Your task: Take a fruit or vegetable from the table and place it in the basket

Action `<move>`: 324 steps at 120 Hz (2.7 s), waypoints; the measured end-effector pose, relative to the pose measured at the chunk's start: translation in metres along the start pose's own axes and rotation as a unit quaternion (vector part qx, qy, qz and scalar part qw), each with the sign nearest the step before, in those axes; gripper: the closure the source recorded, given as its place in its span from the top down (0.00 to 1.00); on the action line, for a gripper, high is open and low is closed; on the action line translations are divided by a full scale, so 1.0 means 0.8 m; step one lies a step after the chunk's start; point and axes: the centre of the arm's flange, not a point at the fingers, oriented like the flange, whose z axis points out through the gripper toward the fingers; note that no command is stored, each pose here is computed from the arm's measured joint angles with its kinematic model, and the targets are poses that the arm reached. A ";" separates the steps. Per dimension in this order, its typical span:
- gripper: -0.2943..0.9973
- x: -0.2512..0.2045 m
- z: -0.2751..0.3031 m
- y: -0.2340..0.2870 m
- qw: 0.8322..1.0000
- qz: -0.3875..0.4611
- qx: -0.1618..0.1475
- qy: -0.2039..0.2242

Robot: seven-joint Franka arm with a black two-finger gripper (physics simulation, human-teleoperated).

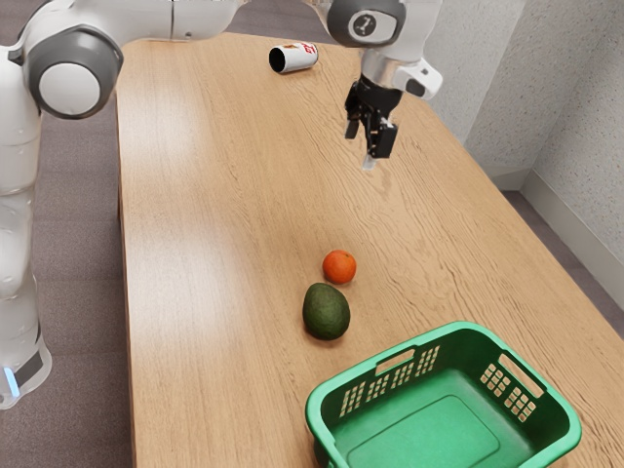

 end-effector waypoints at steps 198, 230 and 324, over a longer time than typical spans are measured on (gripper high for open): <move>0.77 -0.008 0.260 0.082 0.974 0.221 -0.044 0.016; 0.51 -0.007 0.260 0.082 0.974 0.221 -0.044 0.017; 0.50 -0.094 0.059 0.236 0.952 0.297 -0.025 0.071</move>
